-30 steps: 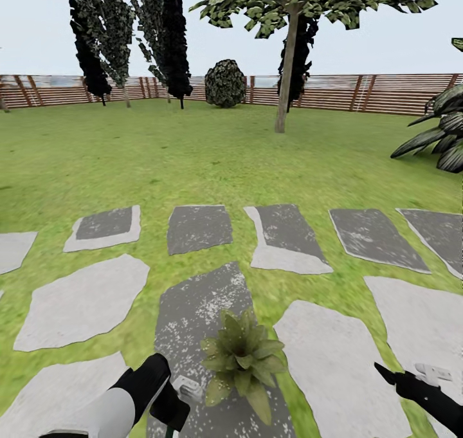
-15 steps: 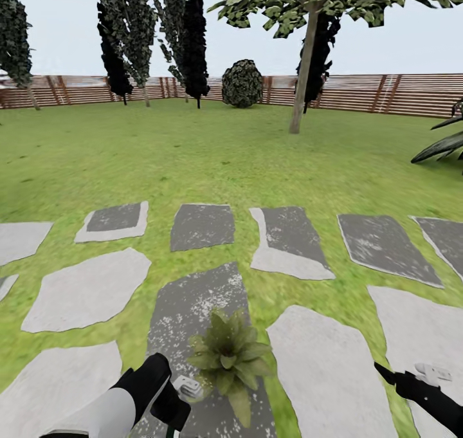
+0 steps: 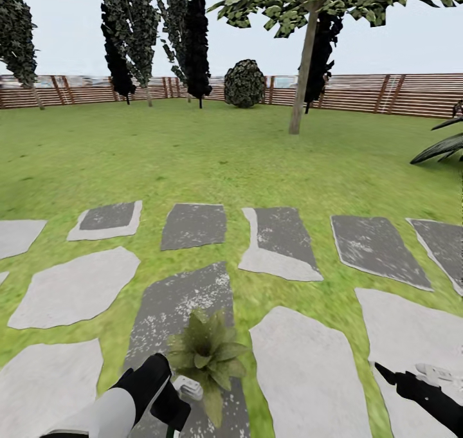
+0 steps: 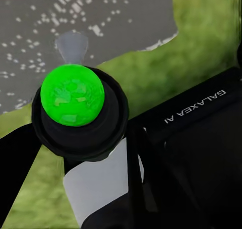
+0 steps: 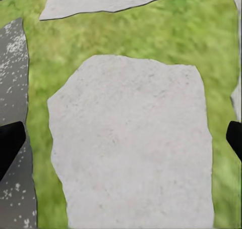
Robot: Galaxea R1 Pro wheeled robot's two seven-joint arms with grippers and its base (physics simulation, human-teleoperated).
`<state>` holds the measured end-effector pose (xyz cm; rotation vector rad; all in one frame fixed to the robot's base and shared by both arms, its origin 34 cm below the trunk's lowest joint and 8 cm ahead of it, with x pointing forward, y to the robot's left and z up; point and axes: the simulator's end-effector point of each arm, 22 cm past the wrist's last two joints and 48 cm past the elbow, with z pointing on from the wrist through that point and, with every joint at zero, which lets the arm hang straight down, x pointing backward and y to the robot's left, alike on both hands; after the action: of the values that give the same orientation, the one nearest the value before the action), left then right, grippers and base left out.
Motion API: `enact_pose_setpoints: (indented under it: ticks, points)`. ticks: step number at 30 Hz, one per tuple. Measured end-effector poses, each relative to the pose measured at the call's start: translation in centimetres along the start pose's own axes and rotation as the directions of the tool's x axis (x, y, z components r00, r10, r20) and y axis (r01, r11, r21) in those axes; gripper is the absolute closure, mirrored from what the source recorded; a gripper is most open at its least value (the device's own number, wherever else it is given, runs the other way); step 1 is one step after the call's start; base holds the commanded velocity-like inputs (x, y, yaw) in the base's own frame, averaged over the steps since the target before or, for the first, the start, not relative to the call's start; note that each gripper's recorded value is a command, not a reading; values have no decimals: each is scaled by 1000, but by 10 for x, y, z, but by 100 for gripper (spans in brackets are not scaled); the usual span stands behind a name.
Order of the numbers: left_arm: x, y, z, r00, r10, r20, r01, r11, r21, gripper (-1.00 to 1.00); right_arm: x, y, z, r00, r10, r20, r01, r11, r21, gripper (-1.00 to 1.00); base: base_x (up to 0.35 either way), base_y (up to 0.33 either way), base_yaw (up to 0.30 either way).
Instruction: Pick up the pesticide atomizer in the garden and spray insectifuge to fully cover both potted plants in the garden.
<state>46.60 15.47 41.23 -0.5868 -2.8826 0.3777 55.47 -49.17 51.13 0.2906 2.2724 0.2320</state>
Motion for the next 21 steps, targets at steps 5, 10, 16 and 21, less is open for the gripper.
enact_pose_setpoints:
  ticks: [5, 10, 16, 21]
  points:
    - [0, 0, 0, 1000, -1, 0, 1, 1000, 1, 100, 0, 0, 0, 1000, 1, 0, -1, 1000, 0, -100, 0, -286, 158]
    - [1, 1, 0, 1000, -2, -1, 2, 1000, 0, 100, 0, 0, 0, 1000, 1, -1, -1, 1000, 0, -100, 0, -58, 275]
    - [0, 0, 0, 1000, -2, 0, 2, 1000, 1, 100, 0, 0, 0, 1000, 1, 0, -1, 1000, 0, -100, 0, -3, 282]
    - [0, 0, 0, 1000, -3, 0, 3, 1000, 2, 100, 0, 0, 0, 1000, 1, 0, -1, 1000, -1, -100, 0, -124, 250]
